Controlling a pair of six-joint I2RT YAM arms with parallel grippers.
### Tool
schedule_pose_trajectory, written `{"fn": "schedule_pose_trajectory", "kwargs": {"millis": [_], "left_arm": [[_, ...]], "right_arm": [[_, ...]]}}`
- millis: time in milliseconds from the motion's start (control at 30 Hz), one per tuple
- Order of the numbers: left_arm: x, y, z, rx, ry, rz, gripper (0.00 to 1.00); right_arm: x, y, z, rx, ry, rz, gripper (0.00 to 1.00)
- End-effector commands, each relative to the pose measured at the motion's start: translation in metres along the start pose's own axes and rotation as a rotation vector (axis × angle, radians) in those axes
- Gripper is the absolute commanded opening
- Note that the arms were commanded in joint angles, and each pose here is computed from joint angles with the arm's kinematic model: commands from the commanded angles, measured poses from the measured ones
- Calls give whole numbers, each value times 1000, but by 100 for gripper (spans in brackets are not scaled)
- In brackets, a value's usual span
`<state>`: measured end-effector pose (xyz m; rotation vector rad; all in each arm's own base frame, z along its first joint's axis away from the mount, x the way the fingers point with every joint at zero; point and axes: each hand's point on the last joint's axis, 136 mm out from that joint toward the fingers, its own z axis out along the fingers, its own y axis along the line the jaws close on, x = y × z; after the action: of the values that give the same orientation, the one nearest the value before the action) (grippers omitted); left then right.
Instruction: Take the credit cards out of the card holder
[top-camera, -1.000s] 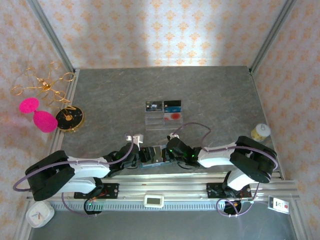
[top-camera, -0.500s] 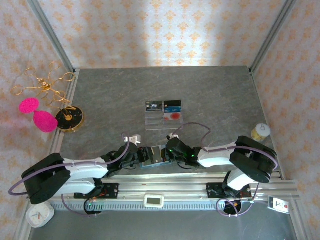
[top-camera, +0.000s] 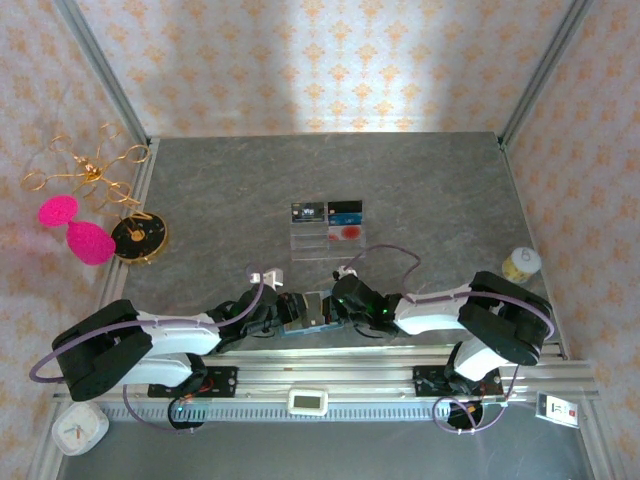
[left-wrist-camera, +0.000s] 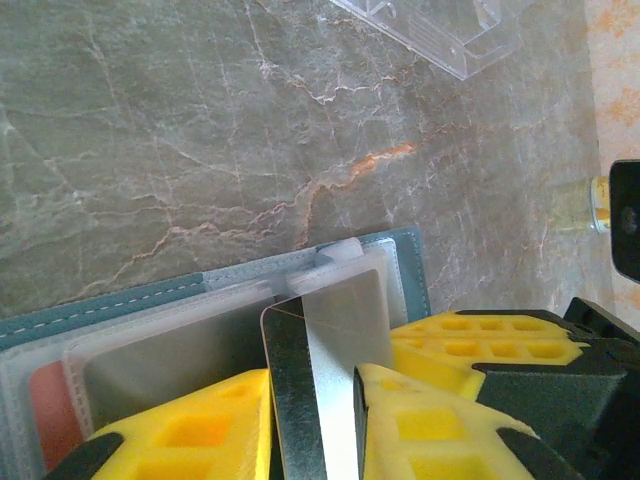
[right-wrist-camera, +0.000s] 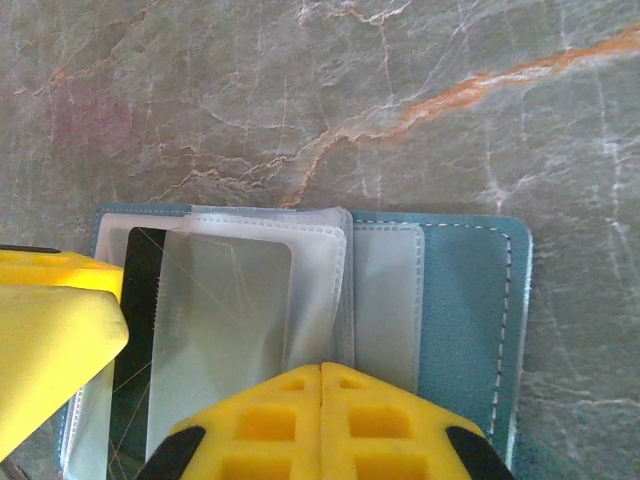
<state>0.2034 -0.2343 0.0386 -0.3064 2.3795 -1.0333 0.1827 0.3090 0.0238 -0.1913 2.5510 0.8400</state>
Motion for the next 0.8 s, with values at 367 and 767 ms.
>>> {"fn": "schedule_pose_trajectory", "kwargs": {"millis": [367, 767], "left_arm": [[28, 19, -5, -33, 120, 26, 0], [-1, 19, -36, -28, -6, 118, 0]], "right_arm": [[15, 1, 3, 25, 56, -3, 0], [9, -26, -7, 128, 3, 45, 0]]}}
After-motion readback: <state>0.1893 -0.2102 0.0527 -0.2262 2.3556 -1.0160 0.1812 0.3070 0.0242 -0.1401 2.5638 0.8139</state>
